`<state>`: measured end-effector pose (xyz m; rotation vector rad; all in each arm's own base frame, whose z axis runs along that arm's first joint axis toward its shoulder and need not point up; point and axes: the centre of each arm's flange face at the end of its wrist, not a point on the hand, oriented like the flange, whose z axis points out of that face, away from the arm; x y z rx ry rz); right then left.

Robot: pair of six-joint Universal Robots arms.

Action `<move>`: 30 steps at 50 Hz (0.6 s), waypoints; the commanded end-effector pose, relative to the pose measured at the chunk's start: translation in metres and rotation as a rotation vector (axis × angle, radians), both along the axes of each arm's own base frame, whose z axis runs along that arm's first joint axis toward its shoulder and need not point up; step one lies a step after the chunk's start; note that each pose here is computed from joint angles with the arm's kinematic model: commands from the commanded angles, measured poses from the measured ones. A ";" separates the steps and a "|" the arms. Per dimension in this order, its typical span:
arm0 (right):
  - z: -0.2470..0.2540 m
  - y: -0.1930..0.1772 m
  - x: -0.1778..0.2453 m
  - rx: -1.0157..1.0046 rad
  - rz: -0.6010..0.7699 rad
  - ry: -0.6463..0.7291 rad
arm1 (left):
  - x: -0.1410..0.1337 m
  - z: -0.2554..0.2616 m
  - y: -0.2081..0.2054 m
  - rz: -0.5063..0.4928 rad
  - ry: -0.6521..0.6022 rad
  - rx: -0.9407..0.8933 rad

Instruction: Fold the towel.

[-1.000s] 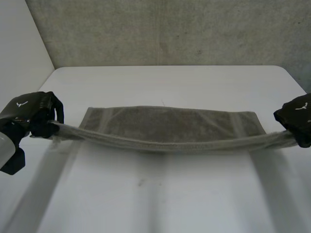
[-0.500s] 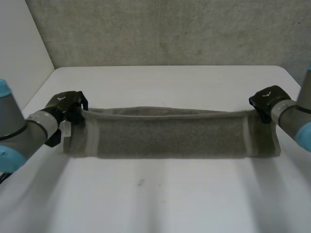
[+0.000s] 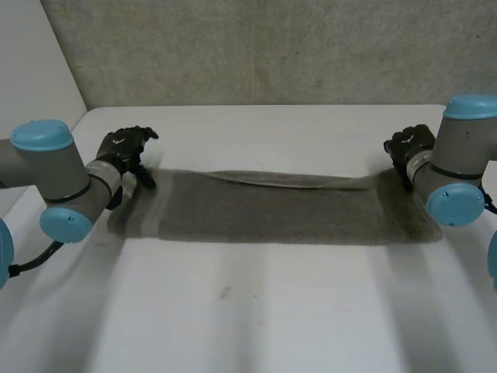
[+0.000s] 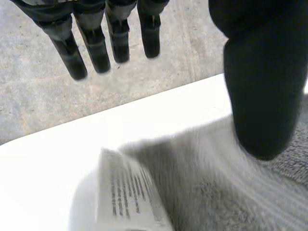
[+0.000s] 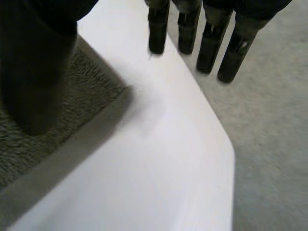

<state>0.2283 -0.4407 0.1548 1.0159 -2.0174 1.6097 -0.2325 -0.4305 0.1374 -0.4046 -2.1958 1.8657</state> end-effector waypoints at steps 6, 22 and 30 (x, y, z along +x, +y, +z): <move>0.082 0.018 -0.007 -0.130 -0.088 -0.137 | -0.003 0.042 0.024 -0.013 0.047 -0.030; 0.086 0.121 -0.021 0.075 0.035 -0.181 | 0.009 0.094 0.110 -0.008 0.066 -0.037; 0.039 0.136 -0.035 0.195 0.033 -0.184 | 0.004 0.081 0.131 -0.028 0.060 -0.002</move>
